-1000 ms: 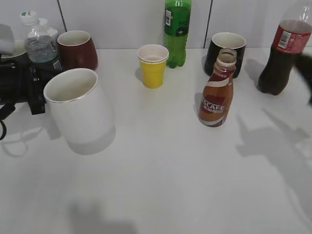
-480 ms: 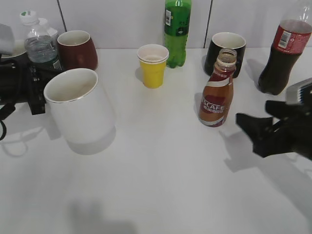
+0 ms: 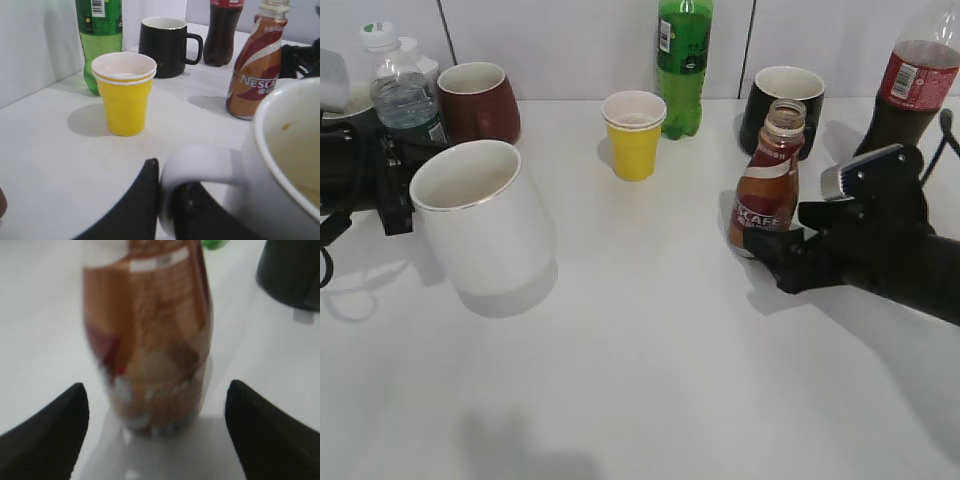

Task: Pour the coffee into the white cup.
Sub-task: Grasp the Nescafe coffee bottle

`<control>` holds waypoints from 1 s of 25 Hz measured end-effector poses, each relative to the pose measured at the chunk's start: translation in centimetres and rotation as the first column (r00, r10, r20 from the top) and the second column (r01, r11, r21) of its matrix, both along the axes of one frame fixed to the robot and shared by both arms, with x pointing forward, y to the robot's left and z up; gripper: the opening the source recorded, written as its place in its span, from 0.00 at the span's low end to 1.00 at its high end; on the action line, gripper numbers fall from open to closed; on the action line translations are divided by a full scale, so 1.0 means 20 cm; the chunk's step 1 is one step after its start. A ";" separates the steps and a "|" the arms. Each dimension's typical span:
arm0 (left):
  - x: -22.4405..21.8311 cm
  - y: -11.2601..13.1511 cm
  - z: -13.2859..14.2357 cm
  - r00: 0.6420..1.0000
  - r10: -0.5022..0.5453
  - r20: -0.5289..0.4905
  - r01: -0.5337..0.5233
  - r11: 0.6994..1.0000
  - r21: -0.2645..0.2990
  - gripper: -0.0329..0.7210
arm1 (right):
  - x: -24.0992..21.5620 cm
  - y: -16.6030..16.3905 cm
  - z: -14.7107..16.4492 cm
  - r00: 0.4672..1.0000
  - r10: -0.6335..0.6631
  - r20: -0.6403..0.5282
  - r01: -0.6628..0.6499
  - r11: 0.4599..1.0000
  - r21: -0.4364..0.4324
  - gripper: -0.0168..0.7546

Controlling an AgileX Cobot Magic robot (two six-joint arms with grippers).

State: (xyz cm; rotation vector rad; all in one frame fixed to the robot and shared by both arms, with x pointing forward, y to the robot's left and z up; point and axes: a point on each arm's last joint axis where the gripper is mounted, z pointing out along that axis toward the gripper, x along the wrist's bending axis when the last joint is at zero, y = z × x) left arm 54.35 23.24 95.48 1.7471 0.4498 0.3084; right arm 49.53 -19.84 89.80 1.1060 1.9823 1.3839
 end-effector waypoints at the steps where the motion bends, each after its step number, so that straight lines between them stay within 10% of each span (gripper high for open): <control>1: 0.00 0.00 0.00 1.000 0.000 0.000 0.000 1.000 0.000 0.10 | 0.03 0.01 0.00 1.000 0.000 0.006 0.000 1.000 0.003 0.89; 25: 0.00 0.00 0.00 1.000 0.001 0.000 -0.001 1.000 -0.001 0.10 | 0.17 0.09 0.00 0.991 0.099 0.091 -0.102 0.994 0.039 0.71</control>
